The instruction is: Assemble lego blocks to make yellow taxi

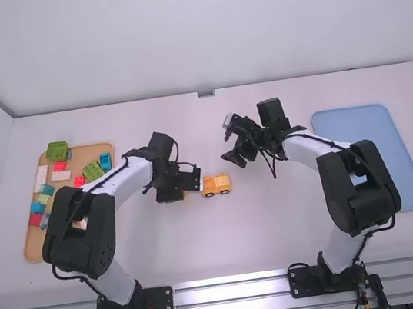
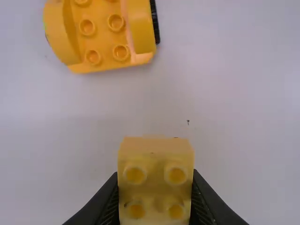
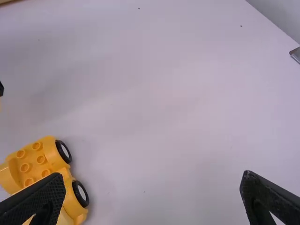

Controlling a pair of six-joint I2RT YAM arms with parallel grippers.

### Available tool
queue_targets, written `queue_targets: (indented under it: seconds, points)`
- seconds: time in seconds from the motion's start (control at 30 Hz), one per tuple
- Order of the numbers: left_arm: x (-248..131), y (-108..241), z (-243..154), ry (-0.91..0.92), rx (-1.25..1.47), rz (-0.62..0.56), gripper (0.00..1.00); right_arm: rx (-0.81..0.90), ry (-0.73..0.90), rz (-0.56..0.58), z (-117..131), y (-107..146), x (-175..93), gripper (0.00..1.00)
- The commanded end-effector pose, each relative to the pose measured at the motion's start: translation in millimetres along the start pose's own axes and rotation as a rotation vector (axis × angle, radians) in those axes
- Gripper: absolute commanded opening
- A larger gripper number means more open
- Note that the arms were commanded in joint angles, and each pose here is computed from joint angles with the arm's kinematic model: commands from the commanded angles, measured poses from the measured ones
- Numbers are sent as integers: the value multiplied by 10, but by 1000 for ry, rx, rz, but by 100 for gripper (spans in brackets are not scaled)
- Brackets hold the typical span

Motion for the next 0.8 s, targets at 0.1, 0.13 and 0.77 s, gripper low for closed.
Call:
queue_targets:
  seconds: [0.1,0.13,0.77]
  points:
    - [220,64,19,36,-49,-18,1,-6,0,-25,-21,-89,-46,99]
    - [228,67,27,38,-50,-19,1,-5,0,-24,-21,-89,-46,99]
    - [206,154,136,-3,-151,-65,1,-14,-12,-18,43,-103,-4,99]
Point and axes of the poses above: each hand's point on the last joint's axis, 136 mm out from that joint toward the fingers, its own x axis out along the fingers, its own z axis along the line the jaws close on, y = z × x, the point moved 8 cm from there along -x, back along the fingers, and after that the axes turned 14 degrees about x, right-handed, at the moved point
